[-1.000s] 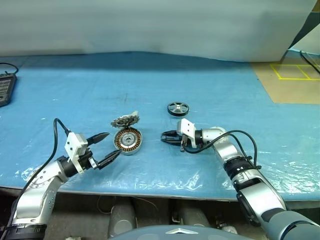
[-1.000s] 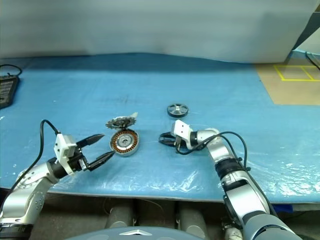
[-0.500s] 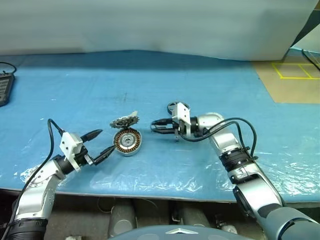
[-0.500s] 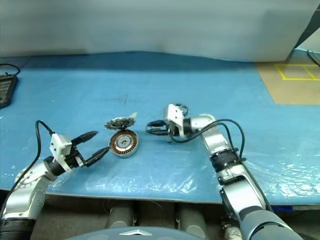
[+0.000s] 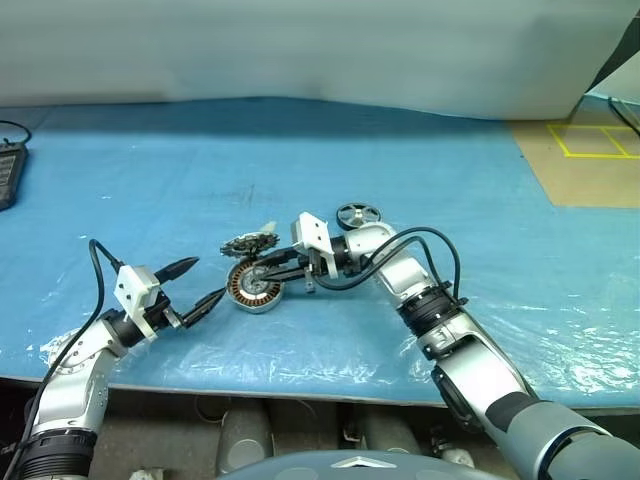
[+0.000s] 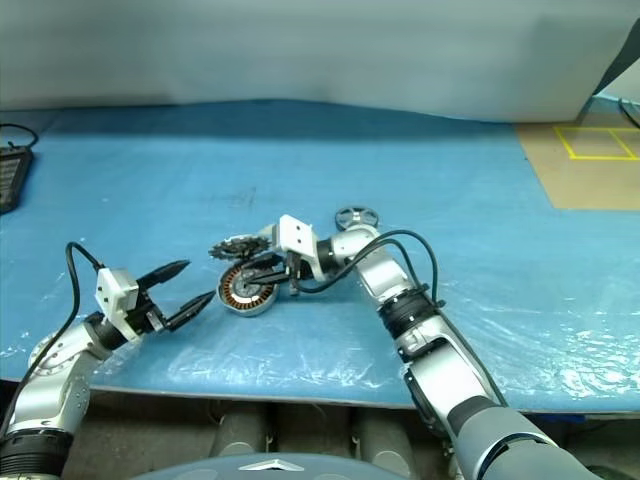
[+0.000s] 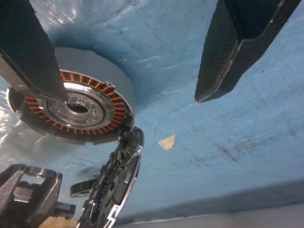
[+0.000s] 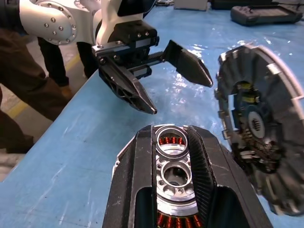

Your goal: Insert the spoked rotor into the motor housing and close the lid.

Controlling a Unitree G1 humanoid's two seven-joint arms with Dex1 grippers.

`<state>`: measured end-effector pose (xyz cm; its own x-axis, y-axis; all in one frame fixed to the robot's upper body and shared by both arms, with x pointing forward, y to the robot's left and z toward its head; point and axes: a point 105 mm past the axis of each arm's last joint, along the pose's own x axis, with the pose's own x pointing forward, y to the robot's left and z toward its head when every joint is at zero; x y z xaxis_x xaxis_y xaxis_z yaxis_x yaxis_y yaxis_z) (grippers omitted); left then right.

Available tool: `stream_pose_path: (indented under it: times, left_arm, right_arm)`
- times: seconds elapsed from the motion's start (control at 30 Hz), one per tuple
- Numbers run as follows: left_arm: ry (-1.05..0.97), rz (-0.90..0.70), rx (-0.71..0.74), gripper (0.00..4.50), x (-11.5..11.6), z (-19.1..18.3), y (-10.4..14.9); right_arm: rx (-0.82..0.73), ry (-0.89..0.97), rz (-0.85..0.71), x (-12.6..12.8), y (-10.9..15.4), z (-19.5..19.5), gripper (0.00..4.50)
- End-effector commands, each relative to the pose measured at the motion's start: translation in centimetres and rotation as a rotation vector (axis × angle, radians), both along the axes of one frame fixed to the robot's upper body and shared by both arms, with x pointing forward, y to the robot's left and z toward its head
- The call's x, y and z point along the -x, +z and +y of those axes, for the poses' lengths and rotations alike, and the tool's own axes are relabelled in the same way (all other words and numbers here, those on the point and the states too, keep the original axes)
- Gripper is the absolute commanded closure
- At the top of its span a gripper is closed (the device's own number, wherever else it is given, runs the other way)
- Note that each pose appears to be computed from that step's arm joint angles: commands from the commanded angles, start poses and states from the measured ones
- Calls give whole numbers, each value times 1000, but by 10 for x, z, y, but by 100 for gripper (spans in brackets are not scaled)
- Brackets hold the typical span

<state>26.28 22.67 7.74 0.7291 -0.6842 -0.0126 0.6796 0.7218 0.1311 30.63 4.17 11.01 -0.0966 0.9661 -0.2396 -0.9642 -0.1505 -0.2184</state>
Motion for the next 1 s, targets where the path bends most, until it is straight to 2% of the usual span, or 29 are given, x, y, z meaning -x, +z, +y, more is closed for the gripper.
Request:
stream_pose_path:
  times: [0.03, 0.53, 1.0]
  left_arm:
    - [-19, -29, -26, 0, 4, 0, 2]
    - [-20, -23, -28, 0, 5, -3, -2]
    - [-6, -17, -35, 0, 7, -2, -5]
  right_arm:
    - [-1, 25, -44, 0, 5, 12, 394]
    - [67, -28, -26, -11, -19, 14, 394]
    - [62, -36, -8, -12, -19, 13, 394]
